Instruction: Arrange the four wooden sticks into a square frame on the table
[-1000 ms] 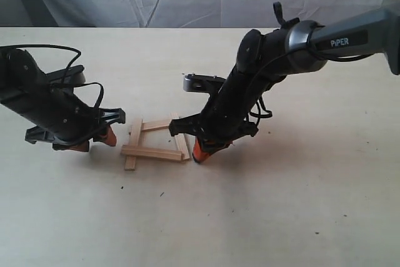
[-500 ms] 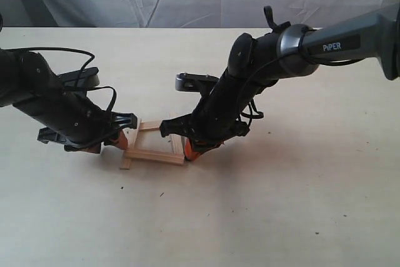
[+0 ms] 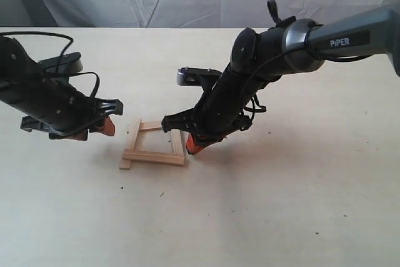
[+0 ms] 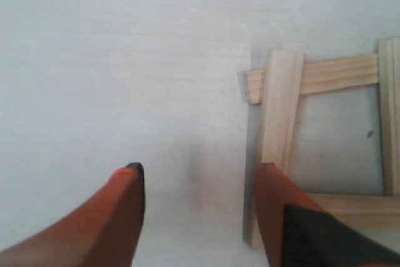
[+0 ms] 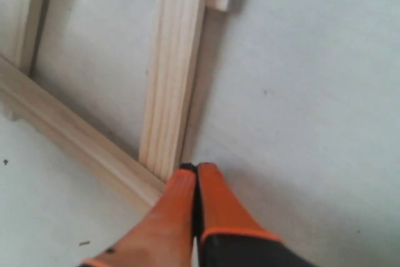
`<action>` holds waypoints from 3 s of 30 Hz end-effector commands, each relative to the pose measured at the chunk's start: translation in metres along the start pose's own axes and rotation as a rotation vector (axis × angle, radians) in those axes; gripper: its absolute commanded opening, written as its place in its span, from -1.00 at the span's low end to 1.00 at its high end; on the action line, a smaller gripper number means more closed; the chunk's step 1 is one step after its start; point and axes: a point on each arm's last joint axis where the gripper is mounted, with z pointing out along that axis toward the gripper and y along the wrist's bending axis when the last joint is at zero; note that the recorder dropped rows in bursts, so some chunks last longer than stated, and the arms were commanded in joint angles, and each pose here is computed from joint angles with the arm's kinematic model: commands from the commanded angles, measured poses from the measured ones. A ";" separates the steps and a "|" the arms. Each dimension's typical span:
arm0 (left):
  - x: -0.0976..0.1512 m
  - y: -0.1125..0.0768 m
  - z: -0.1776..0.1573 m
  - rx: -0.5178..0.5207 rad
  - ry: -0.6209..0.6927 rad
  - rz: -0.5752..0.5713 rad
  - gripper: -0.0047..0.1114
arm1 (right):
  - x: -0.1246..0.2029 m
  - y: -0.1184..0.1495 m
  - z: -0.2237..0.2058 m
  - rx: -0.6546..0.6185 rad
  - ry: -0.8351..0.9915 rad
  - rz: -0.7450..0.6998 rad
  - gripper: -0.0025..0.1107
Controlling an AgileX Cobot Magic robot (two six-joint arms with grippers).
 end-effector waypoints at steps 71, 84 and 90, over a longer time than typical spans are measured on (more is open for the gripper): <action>0.034 0.024 0.010 -0.054 0.054 -0.064 -0.02 | 0.015 0.008 -0.002 0.125 0.048 0.000 -0.96; 0.038 0.027 0.025 -0.046 0.096 -0.145 -0.02 | 0.023 0.024 0.008 0.096 0.033 -0.003 -0.96; 0.040 0.024 0.025 -0.042 0.107 -0.140 -0.02 | 0.019 0.026 0.009 0.076 -0.010 0.024 -0.96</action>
